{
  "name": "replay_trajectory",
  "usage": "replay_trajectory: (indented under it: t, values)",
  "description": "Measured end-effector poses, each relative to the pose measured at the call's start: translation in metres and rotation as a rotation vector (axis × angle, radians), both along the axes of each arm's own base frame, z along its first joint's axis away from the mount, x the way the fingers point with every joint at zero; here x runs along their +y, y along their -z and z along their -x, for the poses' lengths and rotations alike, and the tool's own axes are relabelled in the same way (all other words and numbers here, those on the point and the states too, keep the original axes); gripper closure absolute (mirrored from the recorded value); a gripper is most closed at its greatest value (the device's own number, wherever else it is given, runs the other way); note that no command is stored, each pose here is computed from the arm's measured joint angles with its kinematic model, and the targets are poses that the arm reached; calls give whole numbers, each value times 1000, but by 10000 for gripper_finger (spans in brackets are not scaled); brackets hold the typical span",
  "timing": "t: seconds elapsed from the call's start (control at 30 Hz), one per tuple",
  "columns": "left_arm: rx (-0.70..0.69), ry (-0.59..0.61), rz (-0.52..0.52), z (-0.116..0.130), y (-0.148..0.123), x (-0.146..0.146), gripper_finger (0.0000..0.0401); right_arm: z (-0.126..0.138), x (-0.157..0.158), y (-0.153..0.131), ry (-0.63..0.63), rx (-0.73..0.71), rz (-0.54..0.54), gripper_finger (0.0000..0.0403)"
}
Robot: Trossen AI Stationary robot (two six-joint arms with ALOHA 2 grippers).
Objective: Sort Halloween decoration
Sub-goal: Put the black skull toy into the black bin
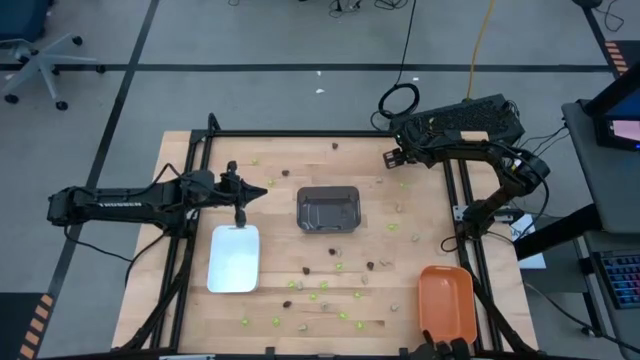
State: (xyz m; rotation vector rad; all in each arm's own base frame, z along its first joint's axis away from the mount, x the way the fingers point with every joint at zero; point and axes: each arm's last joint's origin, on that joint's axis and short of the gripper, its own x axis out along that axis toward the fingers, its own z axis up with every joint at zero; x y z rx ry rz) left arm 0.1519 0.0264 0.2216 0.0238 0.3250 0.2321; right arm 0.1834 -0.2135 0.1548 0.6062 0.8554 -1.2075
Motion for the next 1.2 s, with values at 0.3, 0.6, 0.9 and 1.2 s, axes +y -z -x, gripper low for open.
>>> replay_trajectory:
  t: [0.3, 0.6, 0.9, 1.2]
  values:
    - [3, -1, 4, 0, 0, 0, 400, -2, 2, 7, 18, 13, -34, 243]
    - [5, 2, -3, 0, 0, 0, 400, -3, 1, 7, 18, 1, -25, 249]
    - [4, 2, -2, 0, 0, 0, 400, -1, -1, 7, -13, -5, -39, 277]
    - [3, 0, 4, 0, 0, 0, 400, -4, -4, 18, -58, 10, -79, 333]
